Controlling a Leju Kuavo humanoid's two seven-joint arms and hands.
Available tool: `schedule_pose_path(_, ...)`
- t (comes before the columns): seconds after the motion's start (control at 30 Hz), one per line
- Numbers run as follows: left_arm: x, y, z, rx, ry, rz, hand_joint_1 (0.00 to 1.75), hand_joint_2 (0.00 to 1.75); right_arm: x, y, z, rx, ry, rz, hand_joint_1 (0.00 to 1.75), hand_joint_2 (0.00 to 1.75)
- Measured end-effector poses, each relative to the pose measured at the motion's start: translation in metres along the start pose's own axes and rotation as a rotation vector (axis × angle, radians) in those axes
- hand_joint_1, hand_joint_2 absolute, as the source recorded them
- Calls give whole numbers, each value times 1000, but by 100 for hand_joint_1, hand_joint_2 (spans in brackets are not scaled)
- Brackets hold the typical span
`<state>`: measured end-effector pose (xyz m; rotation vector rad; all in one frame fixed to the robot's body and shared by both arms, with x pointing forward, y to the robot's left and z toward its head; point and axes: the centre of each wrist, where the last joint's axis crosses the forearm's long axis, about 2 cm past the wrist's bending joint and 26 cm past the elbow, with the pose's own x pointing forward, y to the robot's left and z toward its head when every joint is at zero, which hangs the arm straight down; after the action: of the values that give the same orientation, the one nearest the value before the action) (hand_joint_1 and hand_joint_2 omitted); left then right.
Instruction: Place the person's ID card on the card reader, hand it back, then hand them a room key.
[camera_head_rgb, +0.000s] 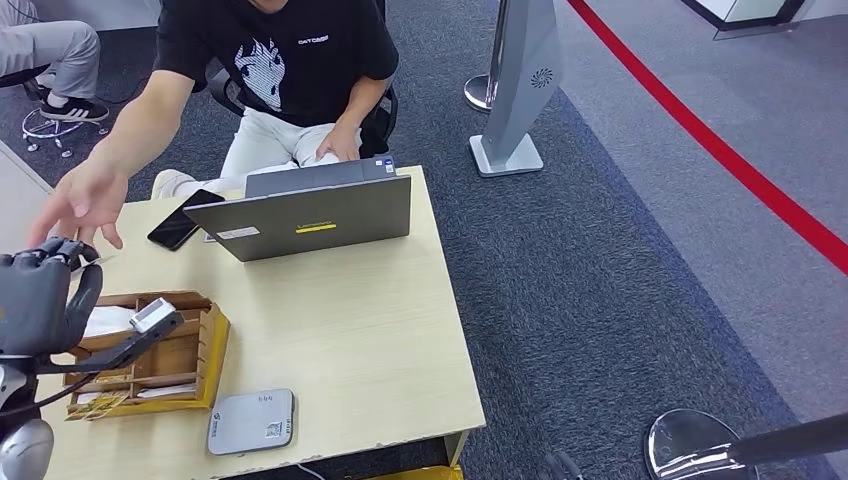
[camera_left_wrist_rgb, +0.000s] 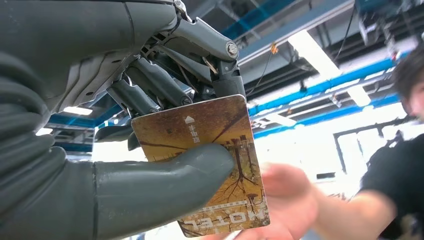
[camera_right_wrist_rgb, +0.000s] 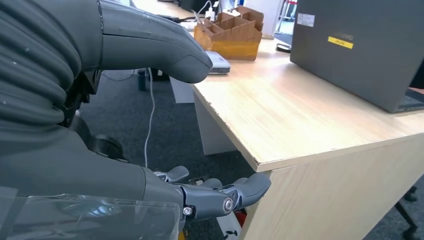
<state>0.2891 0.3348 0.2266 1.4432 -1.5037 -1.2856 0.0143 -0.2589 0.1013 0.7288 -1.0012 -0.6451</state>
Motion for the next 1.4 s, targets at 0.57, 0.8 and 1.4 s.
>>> schedule_pose_path(0.57,-14,-17,-32,-66,157,-51,175,175,16,16,-8,-29,-207,-43,0,175)
schedule_pose_path(0.8,-16,-19,-29,-80,164,-26,175,175,47,19,-45,25,-485,38,0,175)
schedule_pose_path(1.4,9,-19,7,13,194,333,0,175,42,-63,-87,-171,-578,-131,0,175)
